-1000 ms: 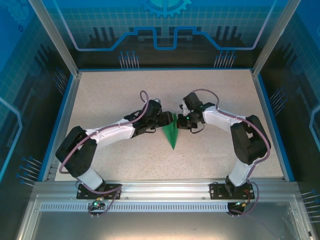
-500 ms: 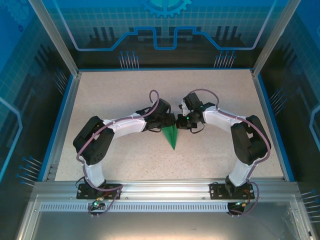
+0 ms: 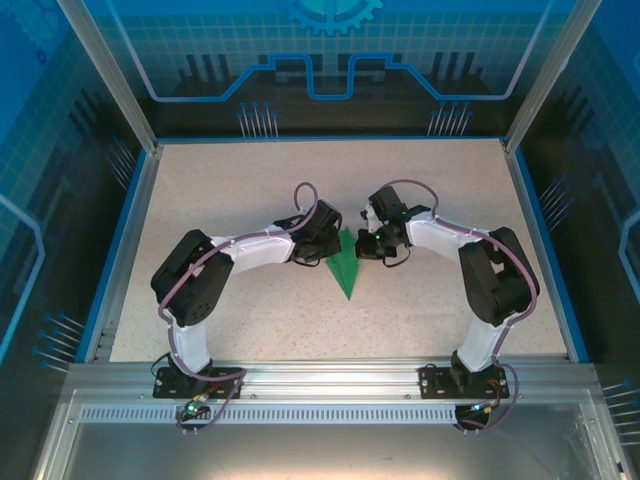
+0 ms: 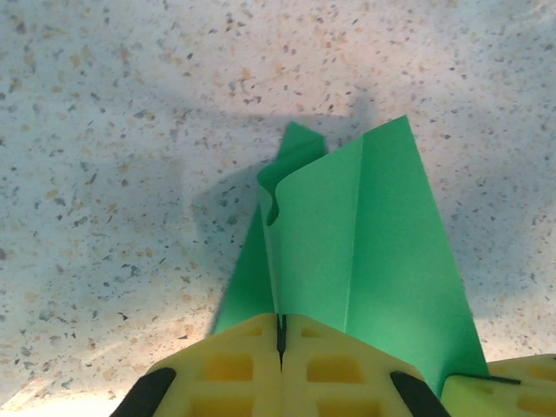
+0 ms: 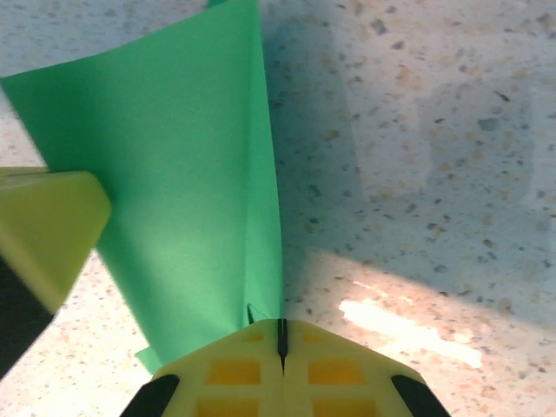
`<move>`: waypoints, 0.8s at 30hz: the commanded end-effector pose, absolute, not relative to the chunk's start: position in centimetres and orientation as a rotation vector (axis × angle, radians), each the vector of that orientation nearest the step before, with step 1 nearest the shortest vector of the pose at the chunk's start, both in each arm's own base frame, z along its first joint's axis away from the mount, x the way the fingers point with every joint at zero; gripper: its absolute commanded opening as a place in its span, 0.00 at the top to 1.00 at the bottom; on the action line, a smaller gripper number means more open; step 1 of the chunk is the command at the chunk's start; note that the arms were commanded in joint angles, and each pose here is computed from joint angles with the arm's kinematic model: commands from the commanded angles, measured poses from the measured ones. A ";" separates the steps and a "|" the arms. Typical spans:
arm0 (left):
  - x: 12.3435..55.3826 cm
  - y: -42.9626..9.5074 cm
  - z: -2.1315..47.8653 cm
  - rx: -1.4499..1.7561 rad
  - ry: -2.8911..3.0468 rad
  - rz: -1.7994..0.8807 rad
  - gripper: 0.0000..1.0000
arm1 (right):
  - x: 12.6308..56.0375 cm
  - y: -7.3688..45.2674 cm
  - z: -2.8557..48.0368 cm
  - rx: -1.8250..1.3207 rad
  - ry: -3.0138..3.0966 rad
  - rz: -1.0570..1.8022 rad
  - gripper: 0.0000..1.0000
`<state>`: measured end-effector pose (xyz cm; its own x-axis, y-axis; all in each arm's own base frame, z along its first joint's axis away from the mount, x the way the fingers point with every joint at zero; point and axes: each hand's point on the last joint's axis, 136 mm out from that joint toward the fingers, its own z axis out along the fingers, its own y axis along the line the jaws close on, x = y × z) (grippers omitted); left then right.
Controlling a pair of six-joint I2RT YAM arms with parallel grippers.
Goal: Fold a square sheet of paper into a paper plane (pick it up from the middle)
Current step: Move a paper plane to the center of the table.
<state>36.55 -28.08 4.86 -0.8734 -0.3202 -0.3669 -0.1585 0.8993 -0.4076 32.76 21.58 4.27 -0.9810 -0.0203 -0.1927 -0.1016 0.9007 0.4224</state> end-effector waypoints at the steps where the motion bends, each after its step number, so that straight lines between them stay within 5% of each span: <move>1: 36.9 -27.5 4.5 -0.387 2.642 -0.469 0.97 | 32.4 20.0 2.2 -0.029 2.953 0.591 0.94; 13: 37.4 -28.4 5.1 -0.384 2.649 -0.487 1.00 | 32.0 21.7 7.2 -0.138 2.804 0.788 0.69; 24: 37.4 -29.2 5.5 -0.367 2.671 -0.471 0.99 | 28.9 22.3 7.0 -0.240 2.811 0.780 0.68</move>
